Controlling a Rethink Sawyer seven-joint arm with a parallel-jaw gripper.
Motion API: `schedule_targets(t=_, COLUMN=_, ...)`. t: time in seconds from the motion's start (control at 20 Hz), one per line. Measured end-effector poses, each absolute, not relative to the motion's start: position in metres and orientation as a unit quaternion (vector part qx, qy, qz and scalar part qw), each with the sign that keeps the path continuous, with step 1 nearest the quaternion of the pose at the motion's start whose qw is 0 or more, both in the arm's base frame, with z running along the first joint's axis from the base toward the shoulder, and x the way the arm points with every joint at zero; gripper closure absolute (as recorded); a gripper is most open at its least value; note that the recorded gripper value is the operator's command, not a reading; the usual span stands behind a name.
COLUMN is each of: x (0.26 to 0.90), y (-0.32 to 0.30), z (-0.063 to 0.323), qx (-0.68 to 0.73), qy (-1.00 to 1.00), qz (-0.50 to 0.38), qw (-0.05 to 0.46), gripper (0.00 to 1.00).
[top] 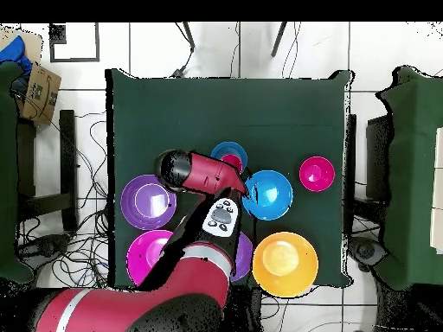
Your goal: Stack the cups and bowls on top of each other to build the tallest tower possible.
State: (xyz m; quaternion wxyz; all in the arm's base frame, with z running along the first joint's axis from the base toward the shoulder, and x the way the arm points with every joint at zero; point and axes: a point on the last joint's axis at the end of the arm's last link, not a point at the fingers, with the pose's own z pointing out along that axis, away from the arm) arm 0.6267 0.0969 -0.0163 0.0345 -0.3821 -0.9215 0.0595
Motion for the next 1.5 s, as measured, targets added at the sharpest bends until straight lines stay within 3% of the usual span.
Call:
schedule_targets(t=0.95, x=0.633, y=0.131, z=-0.012, qx=-0.480, qy=-0.871, qz=0.099, qw=-0.001, gripper=0.00)
schedule_targets(t=1.5, x=0.638, y=0.129, z=-0.006, qx=-0.493, qy=-0.864, qz=0.102, qw=0.004, gripper=0.00)
